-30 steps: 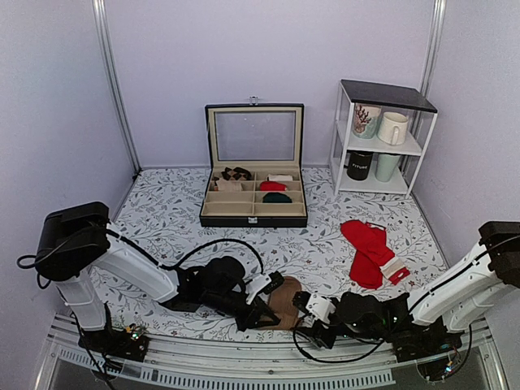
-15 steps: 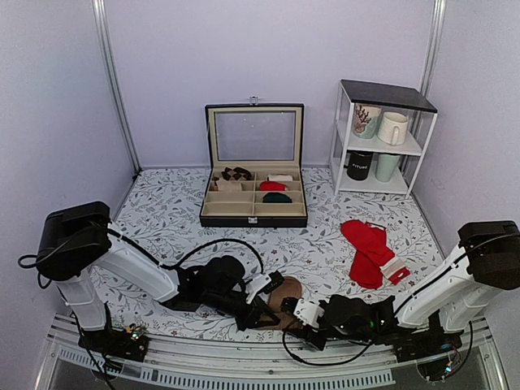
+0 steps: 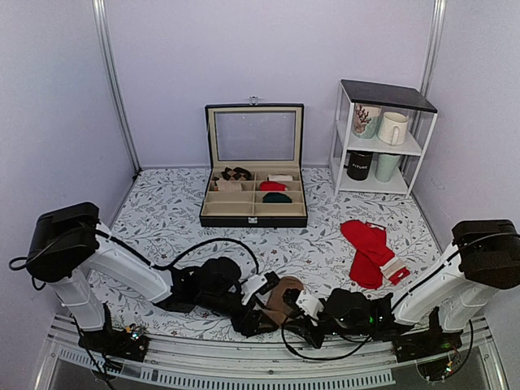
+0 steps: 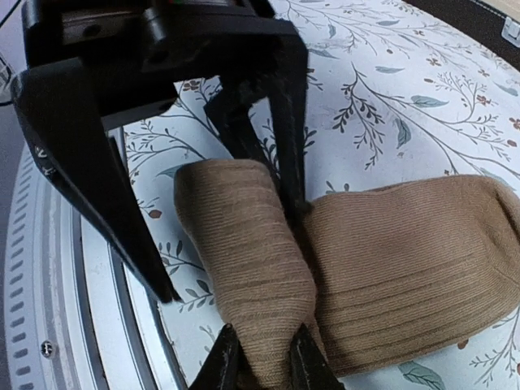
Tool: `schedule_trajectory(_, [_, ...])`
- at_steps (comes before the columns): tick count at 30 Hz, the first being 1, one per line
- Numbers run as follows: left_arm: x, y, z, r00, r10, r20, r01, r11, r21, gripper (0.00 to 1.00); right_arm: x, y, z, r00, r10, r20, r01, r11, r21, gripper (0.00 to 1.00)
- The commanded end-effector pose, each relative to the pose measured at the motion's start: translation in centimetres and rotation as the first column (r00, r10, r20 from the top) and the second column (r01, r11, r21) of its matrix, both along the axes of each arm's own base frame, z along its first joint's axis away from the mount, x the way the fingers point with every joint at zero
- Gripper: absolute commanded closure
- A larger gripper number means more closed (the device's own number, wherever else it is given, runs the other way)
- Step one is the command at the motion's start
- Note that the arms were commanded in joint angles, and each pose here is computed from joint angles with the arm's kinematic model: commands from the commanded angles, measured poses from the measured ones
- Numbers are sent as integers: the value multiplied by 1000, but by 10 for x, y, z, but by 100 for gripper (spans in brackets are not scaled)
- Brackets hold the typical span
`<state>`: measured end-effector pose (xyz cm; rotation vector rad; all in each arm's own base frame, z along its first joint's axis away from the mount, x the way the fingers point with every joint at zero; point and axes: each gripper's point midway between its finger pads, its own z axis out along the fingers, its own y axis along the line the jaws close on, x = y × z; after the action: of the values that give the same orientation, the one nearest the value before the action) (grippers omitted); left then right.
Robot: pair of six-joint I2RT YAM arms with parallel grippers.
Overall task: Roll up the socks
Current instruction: Roll a pair of socks at the center of the board.
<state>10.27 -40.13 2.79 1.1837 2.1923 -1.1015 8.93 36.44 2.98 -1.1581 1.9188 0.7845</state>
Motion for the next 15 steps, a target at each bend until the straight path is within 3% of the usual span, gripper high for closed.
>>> schedule_trajectory(1, [9,37,-2,982,31,184,-49,994,94,28,-17,-28,-39,973,-3,-230,-14,998,-69,93])
schedule_trajectory(4, [5,31,53,922,43,384,-6,995,-96,26,-19,-39,-48,944,-21,-329,-2,998,-70,93])
schedule_trajectory(6, [-5,34,76,892,39,451,48,983,-180,26,-20,-46,-55,913,-49,-405,18,997,-79,93])
schedule_trajectory(15, [-25,19,56,870,-76,487,178,970,-167,24,-37,-62,-95,783,-118,-610,18,986,-166,93])
